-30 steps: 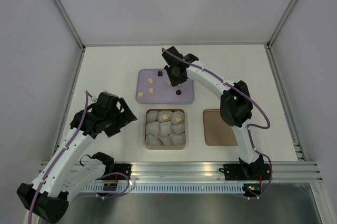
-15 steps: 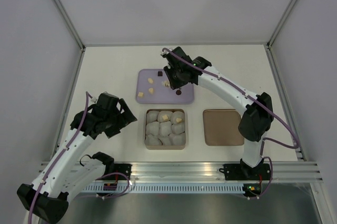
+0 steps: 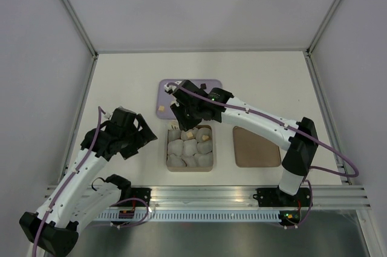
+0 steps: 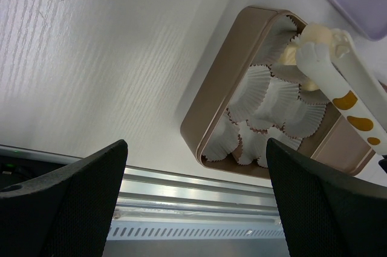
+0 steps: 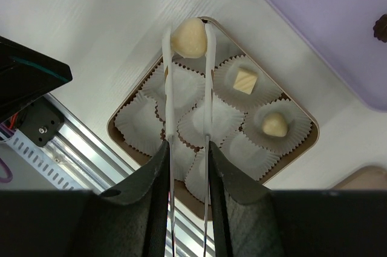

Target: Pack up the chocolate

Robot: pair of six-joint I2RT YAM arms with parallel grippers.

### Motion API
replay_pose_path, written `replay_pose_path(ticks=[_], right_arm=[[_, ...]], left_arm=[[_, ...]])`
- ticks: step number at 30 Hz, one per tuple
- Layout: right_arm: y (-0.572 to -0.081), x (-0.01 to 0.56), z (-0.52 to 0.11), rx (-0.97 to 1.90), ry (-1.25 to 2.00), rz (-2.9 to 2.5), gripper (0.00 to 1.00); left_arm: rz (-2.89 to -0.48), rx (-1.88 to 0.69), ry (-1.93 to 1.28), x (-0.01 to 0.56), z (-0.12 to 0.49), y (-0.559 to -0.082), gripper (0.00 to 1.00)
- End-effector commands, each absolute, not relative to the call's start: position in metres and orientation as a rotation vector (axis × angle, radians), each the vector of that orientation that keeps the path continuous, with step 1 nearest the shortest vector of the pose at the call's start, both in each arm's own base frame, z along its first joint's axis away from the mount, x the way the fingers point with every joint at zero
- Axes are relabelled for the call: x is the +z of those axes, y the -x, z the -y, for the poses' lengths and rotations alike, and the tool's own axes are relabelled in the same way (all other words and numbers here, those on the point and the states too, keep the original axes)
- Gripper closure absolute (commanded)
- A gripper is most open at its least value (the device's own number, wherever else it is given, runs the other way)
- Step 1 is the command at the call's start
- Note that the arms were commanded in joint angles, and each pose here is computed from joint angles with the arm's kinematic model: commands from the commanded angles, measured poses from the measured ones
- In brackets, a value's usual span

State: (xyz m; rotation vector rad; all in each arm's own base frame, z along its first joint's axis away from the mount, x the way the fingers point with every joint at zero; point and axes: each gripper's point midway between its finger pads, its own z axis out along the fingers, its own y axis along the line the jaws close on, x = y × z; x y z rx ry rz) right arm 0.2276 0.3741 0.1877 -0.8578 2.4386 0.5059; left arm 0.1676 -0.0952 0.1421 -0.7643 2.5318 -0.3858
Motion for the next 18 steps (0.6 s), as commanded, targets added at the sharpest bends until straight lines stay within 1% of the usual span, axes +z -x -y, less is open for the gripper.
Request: replay_pose_path(ticks=[1, 4, 8, 18], right_arm=[[-0.223, 0.183, -0.378, 0.518, 0.844, -2.442, 0.83], [-0.229, 0.172, -0.378, 0.461, 0.855, -2.452, 0.83], [-0.232, 0.168, -0.382, 0.462, 0.862, -2.447, 0.83], [-0.219, 0.143, -0.373, 0.427, 0.908, -2.503, 0.83]], left_arm=[[-2.503, -0.407, 0.795, 0.145, 0.096, -0.171, 0.00], [-2.506, -0.404, 0.791, 0.145, 0.096, -0.171, 0.01], [-2.503, -0.408, 0.789, 0.145, 0.096, -0.171, 0.00], [-2.514, -0.396, 0.781, 0.143, 0.095, -0.170, 0.01]])
